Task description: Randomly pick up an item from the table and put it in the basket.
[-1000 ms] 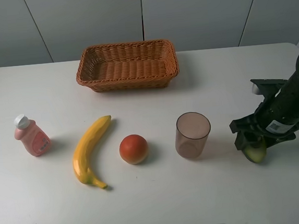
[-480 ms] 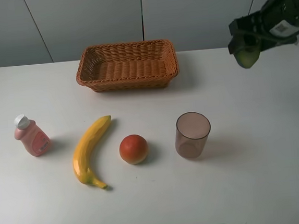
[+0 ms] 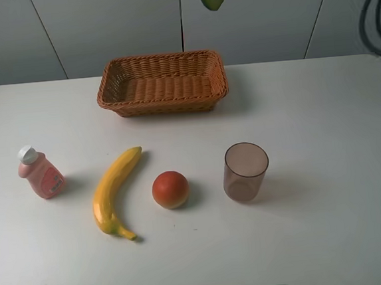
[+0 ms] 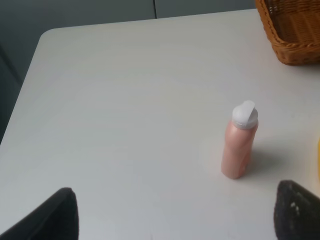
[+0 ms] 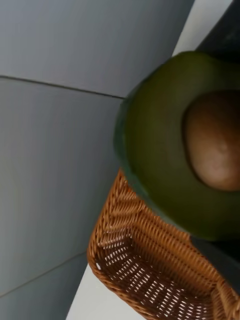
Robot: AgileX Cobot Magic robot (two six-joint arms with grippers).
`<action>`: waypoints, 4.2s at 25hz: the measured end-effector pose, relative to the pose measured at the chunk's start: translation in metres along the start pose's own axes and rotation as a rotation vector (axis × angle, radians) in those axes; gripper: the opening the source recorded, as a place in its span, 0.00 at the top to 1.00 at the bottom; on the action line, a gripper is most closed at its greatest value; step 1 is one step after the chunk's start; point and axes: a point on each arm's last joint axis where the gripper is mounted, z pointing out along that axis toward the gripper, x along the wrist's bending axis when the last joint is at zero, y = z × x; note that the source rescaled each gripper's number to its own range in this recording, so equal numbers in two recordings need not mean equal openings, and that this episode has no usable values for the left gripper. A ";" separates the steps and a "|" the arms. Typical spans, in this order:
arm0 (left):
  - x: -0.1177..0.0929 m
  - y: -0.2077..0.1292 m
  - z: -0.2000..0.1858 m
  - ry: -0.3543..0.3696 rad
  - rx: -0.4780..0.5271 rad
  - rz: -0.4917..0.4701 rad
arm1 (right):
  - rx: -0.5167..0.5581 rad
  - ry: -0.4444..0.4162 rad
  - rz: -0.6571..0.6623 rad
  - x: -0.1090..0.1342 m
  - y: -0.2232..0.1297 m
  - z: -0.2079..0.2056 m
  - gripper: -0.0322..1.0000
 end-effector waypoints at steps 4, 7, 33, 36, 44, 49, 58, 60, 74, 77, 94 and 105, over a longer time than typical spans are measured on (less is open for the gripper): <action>0.000 0.000 0.000 0.000 0.000 0.000 | 0.098 0.025 -0.005 0.007 -0.023 0.071 0.97; 0.000 0.000 0.000 0.000 0.000 0.000 | 0.187 0.045 0.041 0.006 -0.052 0.112 0.97; 0.000 0.000 0.000 0.000 0.000 0.000 | 0.260 0.077 -0.045 0.008 -0.061 0.115 0.01; 0.000 0.000 0.000 0.000 0.000 0.000 | 0.221 0.072 -0.099 0.010 -0.029 0.066 0.01; 0.000 0.000 0.000 0.000 0.000 0.000 | 0.070 -0.055 -0.083 -0.014 0.032 -0.126 0.01; 0.000 0.000 0.000 0.000 0.000 0.000 | 0.097 -0.200 -0.097 -0.025 0.021 -0.231 0.01; 0.000 0.000 0.000 0.000 0.000 0.000 | -0.104 -0.386 -0.109 -0.009 -0.031 -0.366 0.01; 0.000 0.000 0.000 0.000 0.000 0.002 | -0.145 -0.397 -0.109 -0.002 -0.051 -0.387 0.01; 0.000 0.000 0.000 0.000 0.000 0.002 | -0.298 -0.310 -0.022 0.032 -0.210 -0.427 0.01; 0.000 0.000 0.000 0.000 0.000 0.002 | -0.289 -0.231 0.000 0.037 -0.238 -0.405 0.01; 0.000 0.000 0.000 0.000 0.000 0.002 | -0.212 -0.134 0.042 0.036 -0.303 -0.329 0.01; 0.000 0.000 0.000 0.000 0.000 0.002 | -0.220 -0.162 0.097 0.036 -0.303 -0.329 0.01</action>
